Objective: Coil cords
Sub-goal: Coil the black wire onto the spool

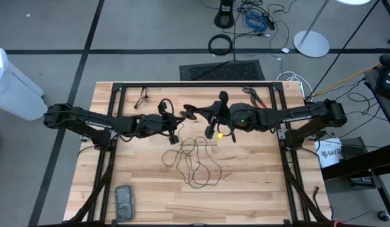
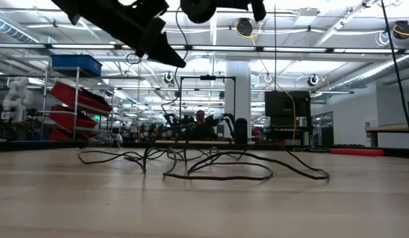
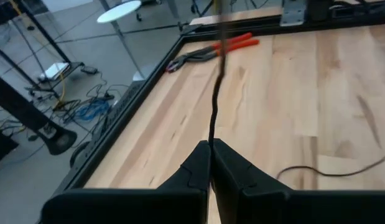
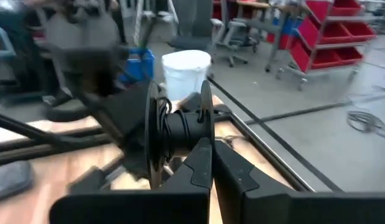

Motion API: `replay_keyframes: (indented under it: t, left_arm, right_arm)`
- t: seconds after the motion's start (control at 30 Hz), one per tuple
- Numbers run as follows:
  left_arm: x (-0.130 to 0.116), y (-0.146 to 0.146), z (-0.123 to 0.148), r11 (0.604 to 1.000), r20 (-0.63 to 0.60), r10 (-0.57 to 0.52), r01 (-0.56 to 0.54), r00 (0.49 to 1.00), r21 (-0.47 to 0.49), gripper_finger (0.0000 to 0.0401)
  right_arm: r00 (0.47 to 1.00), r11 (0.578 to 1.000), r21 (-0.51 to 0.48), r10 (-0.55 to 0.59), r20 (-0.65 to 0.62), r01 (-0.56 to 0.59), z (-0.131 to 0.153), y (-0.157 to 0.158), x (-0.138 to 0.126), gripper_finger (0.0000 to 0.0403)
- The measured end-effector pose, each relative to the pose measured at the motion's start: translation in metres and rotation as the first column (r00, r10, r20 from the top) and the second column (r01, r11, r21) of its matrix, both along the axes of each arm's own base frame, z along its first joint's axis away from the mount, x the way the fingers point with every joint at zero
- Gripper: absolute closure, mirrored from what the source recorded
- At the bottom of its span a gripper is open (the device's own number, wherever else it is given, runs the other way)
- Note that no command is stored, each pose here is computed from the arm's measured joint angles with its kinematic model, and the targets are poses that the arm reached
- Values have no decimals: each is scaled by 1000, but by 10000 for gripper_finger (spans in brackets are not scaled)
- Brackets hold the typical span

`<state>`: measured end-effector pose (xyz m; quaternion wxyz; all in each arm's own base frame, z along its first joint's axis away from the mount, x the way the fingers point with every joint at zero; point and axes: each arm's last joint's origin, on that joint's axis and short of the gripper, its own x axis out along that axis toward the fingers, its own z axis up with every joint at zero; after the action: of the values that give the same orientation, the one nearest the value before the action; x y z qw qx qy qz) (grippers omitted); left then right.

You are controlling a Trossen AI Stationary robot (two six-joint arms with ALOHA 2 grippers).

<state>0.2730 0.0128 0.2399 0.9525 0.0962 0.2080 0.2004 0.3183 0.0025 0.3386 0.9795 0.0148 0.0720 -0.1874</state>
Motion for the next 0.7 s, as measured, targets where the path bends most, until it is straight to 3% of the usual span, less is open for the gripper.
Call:
replay_keyframes:
  t: [0.33, 0.53, 0.7]
  left_arm:
    - [1, 11, 2, 998, 53, 23, -20, 998, -51, 388]
    - [2, 10, 4, 994, 100, 10, 1, 995, -111, 388]
    - [5, 9, 0, 988, 102, -14, 30, 995, -152, 388]
  right_arm:
    - [994, 999, 52, -5, 113, -1, 2, -5, 6, 403]
    - [982, 991, 42, -132, 136, 127, -5, -8, 14, 403]
    - [971, 987, 35, -158, 181, 155, -8, -9, 22, 403]
